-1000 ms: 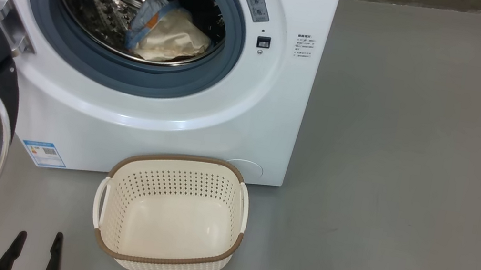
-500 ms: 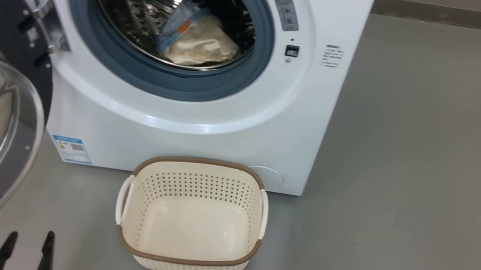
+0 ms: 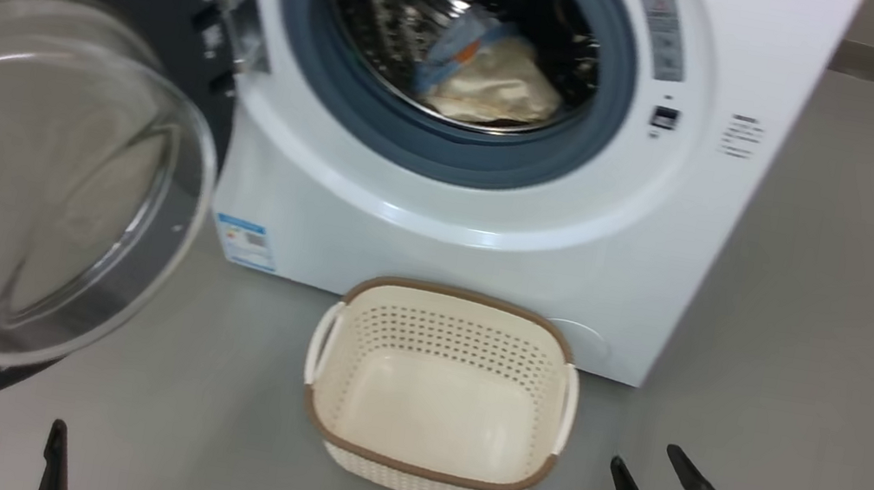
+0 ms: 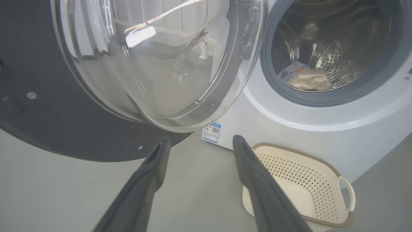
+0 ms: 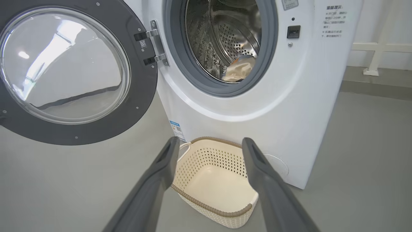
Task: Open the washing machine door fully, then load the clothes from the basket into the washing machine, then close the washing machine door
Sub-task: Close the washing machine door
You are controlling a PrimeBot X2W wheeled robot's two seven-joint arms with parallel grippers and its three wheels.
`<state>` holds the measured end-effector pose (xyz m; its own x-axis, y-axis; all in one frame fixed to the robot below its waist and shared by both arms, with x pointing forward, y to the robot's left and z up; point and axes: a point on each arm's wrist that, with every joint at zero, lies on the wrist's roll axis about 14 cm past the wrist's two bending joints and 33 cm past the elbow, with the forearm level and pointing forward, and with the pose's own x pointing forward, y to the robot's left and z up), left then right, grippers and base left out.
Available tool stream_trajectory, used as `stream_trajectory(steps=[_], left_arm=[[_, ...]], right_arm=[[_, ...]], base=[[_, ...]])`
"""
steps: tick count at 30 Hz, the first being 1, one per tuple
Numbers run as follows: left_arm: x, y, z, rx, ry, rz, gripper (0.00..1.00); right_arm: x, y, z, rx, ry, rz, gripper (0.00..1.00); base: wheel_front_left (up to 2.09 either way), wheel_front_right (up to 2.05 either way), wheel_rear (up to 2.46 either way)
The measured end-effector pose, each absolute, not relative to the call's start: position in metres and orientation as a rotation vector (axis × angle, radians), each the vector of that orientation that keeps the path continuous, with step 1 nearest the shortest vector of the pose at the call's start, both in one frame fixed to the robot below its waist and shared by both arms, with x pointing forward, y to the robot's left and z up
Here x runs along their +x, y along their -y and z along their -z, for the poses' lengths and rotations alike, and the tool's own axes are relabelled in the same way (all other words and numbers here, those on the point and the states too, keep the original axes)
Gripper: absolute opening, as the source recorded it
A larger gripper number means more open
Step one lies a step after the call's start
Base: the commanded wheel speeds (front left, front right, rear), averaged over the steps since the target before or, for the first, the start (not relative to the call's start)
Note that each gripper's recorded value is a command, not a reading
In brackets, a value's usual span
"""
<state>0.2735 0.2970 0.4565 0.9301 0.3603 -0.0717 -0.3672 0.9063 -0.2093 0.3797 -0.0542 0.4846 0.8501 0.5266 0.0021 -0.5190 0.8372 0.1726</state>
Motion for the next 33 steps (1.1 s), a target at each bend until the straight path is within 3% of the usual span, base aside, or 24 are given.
stream_trajectory(steps=[17,28,29,30,31,32,33], left_arm=[[0.184,-0.346,-0.451,-0.315,0.000,-0.708,1.00],[0.176,-0.346,-0.453,-0.329,-0.006,-0.761,1.00],[0.177,-0.347,-0.454,-0.333,0.001,-0.762,0.66],[0.177,-0.347,-0.457,-0.338,0.011,-0.762,0.42],[0.178,-0.348,-0.460,-0.346,0.027,-0.760,0.09],[0.178,-0.350,-0.465,-0.348,0.046,-0.760,0.00],[0.177,-0.354,-0.471,-0.343,0.068,-0.764,0.00]], right_arm=[[0.398,-0.068,-0.507,0.124,0.001,-0.936,1.00],[0.406,-0.090,-0.498,0.127,-0.023,-1.007,1.00],[0.407,-0.090,-0.497,0.128,-0.026,-1.006,1.00],[0.407,-0.089,-0.496,0.128,-0.027,-1.005,1.00],[0.408,-0.089,-0.497,0.128,-0.026,-1.002,1.00],[0.409,-0.087,-0.498,0.129,-0.024,-0.997,1.00],[0.411,-0.086,-0.498,0.130,-0.021,-0.989,1.00]], base=[[0.00,0.00,0.00],[0.00,0.00,0.00],[0.00,0.00,0.00],[0.00,0.00,0.00],[0.00,0.00,0.00],[0.00,0.00,0.00],[0.00,0.00,0.00]])
